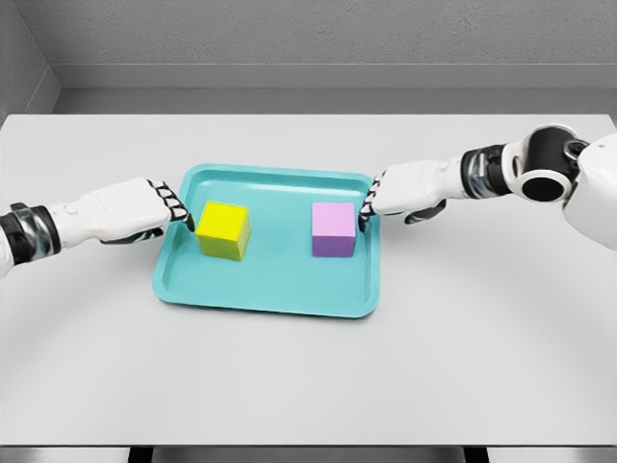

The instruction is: Push two cubes

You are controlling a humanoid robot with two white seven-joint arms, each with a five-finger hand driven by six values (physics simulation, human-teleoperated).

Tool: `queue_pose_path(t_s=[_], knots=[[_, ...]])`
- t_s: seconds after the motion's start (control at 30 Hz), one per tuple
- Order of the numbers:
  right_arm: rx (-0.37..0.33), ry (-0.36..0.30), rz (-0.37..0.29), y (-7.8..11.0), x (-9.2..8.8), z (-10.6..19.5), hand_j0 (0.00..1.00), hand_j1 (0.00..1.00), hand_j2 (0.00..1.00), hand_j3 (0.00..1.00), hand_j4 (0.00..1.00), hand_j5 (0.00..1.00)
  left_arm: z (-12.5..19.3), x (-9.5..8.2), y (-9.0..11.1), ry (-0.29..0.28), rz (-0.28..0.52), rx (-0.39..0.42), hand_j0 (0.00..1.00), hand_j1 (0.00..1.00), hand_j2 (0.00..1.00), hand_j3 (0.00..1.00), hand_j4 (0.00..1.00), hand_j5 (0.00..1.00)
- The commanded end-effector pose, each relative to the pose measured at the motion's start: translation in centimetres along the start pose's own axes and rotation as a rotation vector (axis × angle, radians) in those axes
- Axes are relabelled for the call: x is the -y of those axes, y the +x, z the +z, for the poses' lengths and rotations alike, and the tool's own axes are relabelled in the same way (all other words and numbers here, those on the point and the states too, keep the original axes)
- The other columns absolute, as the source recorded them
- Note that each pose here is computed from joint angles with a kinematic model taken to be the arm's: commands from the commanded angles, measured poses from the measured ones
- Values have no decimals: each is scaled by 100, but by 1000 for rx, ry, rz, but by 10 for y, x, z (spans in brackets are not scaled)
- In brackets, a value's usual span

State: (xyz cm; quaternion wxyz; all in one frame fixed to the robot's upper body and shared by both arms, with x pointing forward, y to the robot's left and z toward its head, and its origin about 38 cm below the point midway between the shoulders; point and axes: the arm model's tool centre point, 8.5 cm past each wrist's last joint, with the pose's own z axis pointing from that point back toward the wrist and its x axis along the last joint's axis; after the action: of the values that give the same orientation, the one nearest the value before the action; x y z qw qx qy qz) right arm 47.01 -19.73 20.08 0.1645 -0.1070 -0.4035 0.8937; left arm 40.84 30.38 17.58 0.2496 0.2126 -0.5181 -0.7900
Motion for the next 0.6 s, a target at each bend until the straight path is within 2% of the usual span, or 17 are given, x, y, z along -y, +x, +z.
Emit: queue_pose_path(t_s=[0.0, 0.4, 0.57], knots=[[6, -8, -1, 2, 3, -2, 72, 72, 72, 72, 72, 72, -1, -1, 1, 5, 5, 3, 62, 62, 62, 62, 62, 62], [32, -22, 12, 9, 12, -15, 72, 72, 72, 72, 72, 72, -14, -3, 11, 6, 15, 31, 62, 62, 62, 62, 62, 62], [15, -17, -4, 1, 13, -19, 72, 72, 72, 72, 72, 72, -14, -4, 10, 8, 13, 29, 62, 62, 62, 62, 62, 62]])
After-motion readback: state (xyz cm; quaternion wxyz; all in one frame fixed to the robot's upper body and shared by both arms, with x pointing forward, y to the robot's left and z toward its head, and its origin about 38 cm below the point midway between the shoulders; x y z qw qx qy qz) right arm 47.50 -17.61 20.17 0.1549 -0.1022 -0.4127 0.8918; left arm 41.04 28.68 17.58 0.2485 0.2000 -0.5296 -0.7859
